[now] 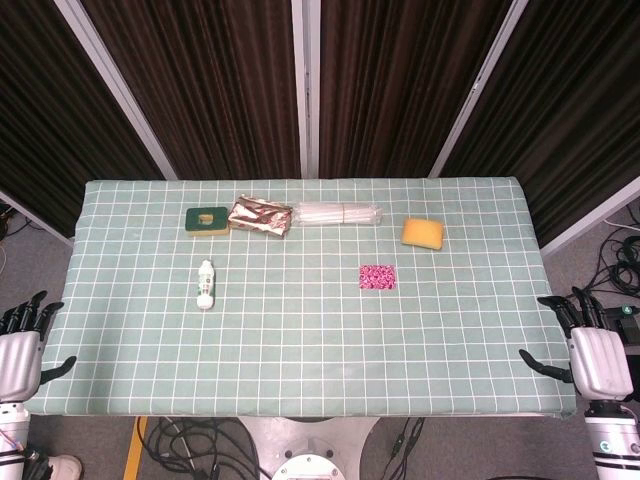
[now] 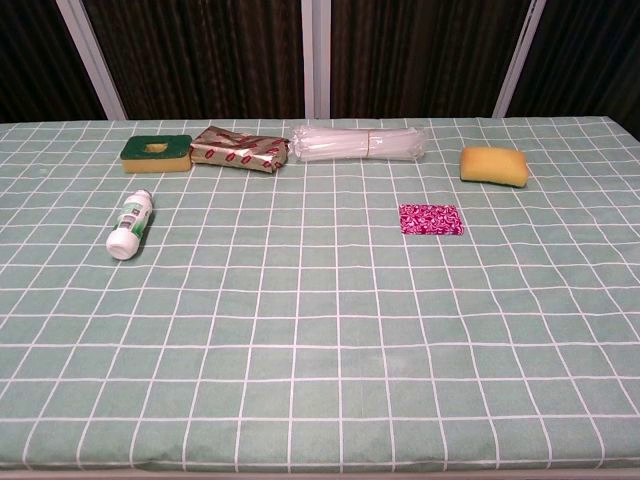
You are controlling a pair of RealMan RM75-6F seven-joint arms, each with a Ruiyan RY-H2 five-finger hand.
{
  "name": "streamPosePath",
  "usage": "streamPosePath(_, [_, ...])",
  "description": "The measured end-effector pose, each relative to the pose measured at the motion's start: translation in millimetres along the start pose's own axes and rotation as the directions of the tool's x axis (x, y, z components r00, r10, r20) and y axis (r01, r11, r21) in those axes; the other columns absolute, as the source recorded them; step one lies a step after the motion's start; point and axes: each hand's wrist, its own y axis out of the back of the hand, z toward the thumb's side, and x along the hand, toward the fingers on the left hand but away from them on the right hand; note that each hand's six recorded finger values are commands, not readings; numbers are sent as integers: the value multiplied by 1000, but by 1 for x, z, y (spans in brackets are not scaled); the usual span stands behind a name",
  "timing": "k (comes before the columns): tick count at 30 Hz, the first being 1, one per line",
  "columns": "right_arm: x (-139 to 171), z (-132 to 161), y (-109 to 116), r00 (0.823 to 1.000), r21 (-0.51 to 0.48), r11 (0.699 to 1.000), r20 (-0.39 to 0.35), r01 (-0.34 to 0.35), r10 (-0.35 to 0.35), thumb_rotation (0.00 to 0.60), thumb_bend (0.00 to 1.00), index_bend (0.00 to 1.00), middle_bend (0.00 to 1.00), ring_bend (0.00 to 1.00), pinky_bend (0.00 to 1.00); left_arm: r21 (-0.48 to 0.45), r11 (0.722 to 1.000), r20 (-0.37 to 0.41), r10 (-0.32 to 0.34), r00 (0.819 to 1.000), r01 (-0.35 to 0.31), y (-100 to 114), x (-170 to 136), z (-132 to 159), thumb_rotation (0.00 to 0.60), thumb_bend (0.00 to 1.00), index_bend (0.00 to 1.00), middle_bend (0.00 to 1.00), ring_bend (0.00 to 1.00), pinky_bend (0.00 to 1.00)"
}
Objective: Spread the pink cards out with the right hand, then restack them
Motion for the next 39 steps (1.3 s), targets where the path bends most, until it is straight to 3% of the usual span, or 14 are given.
streamPosePath(14, [0,5,2,1000,-4,1000,-23,6,-6,485,61,215,208,14,78,0,1000,4,6,1000,-6,2,-1,0,600,91,268,195,153,168])
streamPosePath(23, [-21,32,-14,990,8,997,-113,-79,80,479,69,215,208,14,78,-9,1000,6,7,1000,-7,3,-1,1,600,91,268,195,153,168])
streamPosePath(26, [-35,45,-25,982,20,992,-143,-126,127,483,77,215,191,14,77,-8,1000,6,3,1000,-2,1,0,1,600,91,268,195,153,168])
streamPosePath(31, [-67,79,-55,951,45,974,-213,-220,224,473,109,215,156,5,74,-14,1000,-2,-7,1000,7,-2,0,-2,600,91,268,195,153,168])
streamPosePath(35, [-95,103,-84,927,73,956,-236,-283,292,418,185,216,94,0,1,-16,1000,-15,-21,1000,20,-6,-3,-6,600,91,268,195,153,168])
streamPosePath(39, [-124,125,-113,904,117,935,-240,-333,352,355,304,230,45,0,0,-17,1000,-22,-26,999,26,-8,-4,-8,600,91,268,195,153,168])
